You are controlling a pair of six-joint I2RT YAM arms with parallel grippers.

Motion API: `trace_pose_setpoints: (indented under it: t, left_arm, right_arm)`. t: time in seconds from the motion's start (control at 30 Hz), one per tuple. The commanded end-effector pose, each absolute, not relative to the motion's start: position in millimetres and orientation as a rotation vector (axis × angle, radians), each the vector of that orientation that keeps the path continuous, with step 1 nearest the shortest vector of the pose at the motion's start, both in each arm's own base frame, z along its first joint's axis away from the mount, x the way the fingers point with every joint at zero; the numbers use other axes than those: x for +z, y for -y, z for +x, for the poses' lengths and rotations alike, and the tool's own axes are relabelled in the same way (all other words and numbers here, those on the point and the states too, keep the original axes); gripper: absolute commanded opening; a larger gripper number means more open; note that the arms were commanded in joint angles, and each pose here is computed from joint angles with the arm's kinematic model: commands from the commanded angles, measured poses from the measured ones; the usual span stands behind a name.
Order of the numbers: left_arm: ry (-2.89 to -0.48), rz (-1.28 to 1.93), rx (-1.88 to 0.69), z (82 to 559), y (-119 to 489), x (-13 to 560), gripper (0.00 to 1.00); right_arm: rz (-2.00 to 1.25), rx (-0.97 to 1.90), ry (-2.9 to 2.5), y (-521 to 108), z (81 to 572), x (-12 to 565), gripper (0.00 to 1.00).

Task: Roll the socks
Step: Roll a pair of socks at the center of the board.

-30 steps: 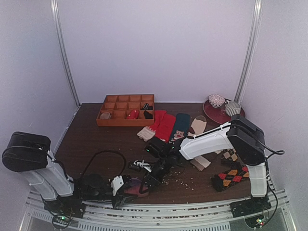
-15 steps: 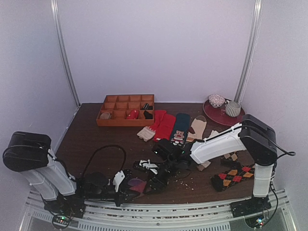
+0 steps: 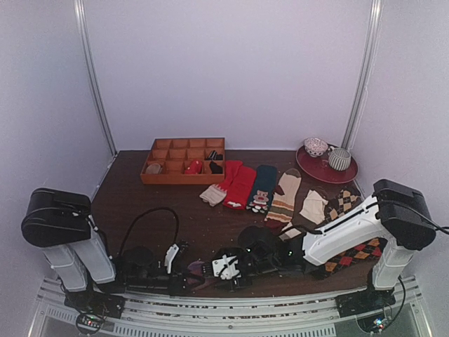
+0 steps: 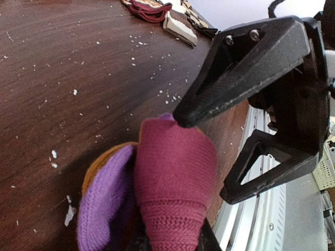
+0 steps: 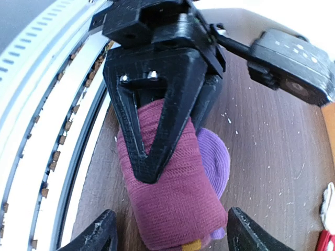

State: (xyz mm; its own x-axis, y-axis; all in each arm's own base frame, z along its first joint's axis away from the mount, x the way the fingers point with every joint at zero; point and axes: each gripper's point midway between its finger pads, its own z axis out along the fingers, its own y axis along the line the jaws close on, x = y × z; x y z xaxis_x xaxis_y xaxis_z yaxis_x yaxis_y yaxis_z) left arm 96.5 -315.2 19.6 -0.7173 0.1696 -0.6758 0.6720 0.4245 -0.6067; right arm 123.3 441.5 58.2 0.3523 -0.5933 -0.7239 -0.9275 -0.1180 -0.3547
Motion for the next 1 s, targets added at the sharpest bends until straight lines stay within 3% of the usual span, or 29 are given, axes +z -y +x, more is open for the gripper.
trace_pose_setpoints:
  t: [0.0,0.33,0.5,0.6,0.7,0.87,0.97]
  left_arm:
    - [-2.652,0.787,-0.987,54,246,-72,0.0]
    - [-2.654,0.812,-1.006,50,247,-72,0.0]
    - [-2.654,0.811,-1.006,51,247,-72,0.0]
    - [-2.652,0.813,-1.006,51,247,-73,0.0]
    - [-2.641,0.812,-0.991,54,247,-72,0.0]
    - [-2.506,0.821,-0.883,77,246,-56,0.3]
    - [-2.355,0.794,-0.776,105,247,-28,0.33]
  right_arm:
    - [-1.867,0.413,-1.216,-447,127,58,0.73]
    - [-1.967,0.371,-1.23,-448,122,30,0.69]
    - [-2.018,0.368,-1.262,-448,120,20,0.55]
    - [-2.038,0.429,-1.306,-450,112,21,0.35]
    - [-2.073,0.487,-1.398,-451,106,17,0.33]
    - [-2.112,0.606,-1.598,-438,92,0,0.32]
    - [-2.114,0.626,-1.735,-428,92,-9,0.32]
